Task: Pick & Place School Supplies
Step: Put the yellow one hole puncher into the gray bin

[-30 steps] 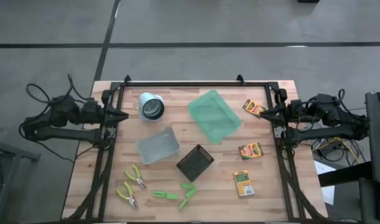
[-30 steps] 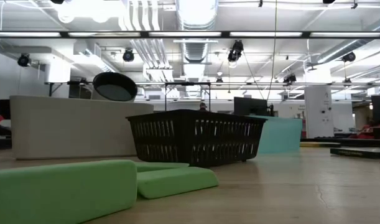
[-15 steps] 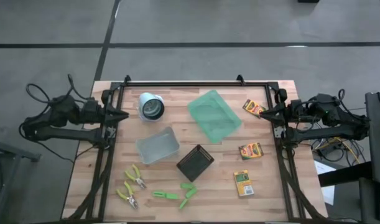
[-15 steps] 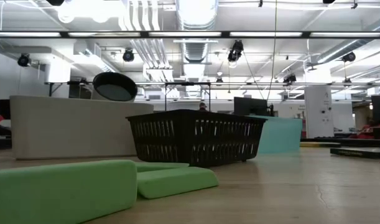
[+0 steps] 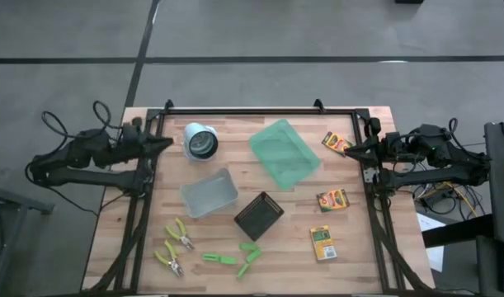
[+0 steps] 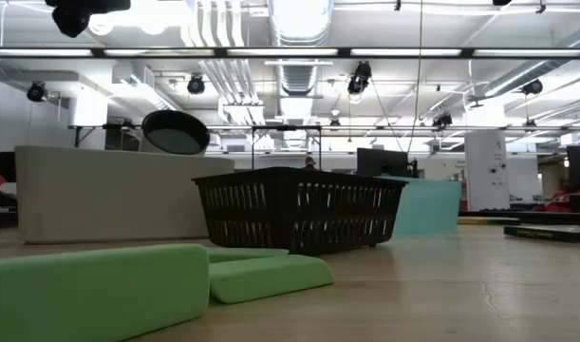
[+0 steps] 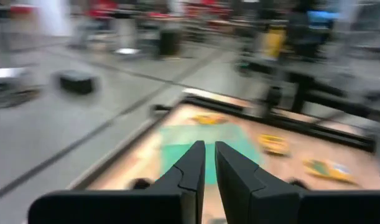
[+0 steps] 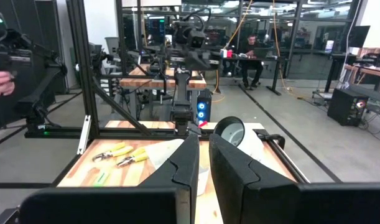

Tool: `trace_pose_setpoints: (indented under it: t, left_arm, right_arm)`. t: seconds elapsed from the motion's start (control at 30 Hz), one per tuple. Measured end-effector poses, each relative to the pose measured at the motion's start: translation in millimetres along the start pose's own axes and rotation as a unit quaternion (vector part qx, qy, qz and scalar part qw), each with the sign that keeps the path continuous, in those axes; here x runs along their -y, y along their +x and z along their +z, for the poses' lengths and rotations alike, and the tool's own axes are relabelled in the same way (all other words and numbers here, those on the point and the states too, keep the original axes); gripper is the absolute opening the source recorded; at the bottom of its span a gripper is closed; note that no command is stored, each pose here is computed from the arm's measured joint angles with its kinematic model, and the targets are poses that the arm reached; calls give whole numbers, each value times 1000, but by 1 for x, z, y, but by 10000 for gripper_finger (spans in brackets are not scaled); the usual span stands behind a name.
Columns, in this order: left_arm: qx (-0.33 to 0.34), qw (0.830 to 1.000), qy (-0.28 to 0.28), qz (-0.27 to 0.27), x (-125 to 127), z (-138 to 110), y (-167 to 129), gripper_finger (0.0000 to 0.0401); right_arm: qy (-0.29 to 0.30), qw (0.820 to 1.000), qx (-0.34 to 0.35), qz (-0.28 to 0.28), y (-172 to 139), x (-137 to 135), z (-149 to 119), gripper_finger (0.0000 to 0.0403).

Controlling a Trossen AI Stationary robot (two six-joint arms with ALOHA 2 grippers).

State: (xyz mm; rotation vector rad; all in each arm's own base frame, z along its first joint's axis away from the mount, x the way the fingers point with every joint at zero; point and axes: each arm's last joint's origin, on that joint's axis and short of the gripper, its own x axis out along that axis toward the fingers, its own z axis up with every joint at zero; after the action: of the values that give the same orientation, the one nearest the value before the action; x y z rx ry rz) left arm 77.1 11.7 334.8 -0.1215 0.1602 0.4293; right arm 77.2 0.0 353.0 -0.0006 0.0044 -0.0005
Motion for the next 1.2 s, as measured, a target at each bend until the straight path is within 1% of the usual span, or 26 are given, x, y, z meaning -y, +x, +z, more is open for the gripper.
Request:
trace_pose_setpoints:
  t: [0.07, 0.13, 0.2, 0.37, 0.47, 0.53, 0.57, 0.63, 0.73, 0.87, 0.93, 0.97, 1.0, 1.03, 1.07, 1.1, 1.2]
  left_arm:
    - [0, 1000, -11, 18, 0, 0, 2, 43]
    - [1, 1000, -25, 7, 2, 1, 4, 44]
    - [-12, 1000, -27, -9, 4, 3, 5, 44]
    - [-38, 997, -67, -4, 4, 18, 1, 53]
    - [-72, 995, -71, -6, 7, 29, 2, 61]
    - [-106, 991, -74, -21, 10, 37, 2, 65]
    - [-124, 988, -84, -24, 11, 42, 1, 67]
    - [-164, 978, -130, -17, 12, 50, -1, 72]
    - [-231, 952, -202, 10, 15, 58, -1, 79]
    - [-325, 911, -252, 32, 23, 60, 5, 86]
    - [-356, 889, -283, 53, 26, 59, 9, 90]
    - [-370, 873, -310, 75, 26, 58, 10, 92]
    - [-385, 850, -344, 105, 27, 57, 11, 94]
    - [-405, 822, -377, 133, 27, 55, 10, 96]
    - [-426, 800, -394, 155, 27, 52, 10, 98]
    - [-445, 786, -397, 163, 29, 50, 10, 99]
    - [-470, 762, -409, 176, 35, 45, 15, 99]
  right_arm:
    - [0, 1000, 0, 0, 0, 0, 0, 36]
    - [0, 1000, 0, 0, 0, 0, 0, 36]
    - [0, 1000, 0, 0, 0, 0, 0, 36]
    - [0, 1000, 0, 0, 0, 0, 0, 36]
    - [0, 1000, 0, 0, 0, 0, 0, 36]
    - [0, 1000, 0, 0, 0, 0, 0, 36]
    - [0, 1000, 0, 0, 0, 0, 0, 36]
    - [0, 1000, 0, 0, 0, 0, 0, 36]
    - [0, 1000, 0, 0, 0, 0, 0, 36]
    - [0, 1000, 0, 0, 0, 0, 0, 36]
    - [0, 1000, 0, 0, 0, 0, 0, 36]
    - [0, 1000, 0, 0, 0, 0, 0, 36]
    - [0, 1000, 0, 0, 0, 0, 0, 36]
    - [0, 1000, 0, 0, 0, 0, 0, 36]
    - [0, 1000, 0, 0, 0, 0, 0, 36]
    - [0, 1000, 0, 0, 0, 0, 0, 36]
    - [0, 1000, 0, 0, 0, 0, 0, 36]
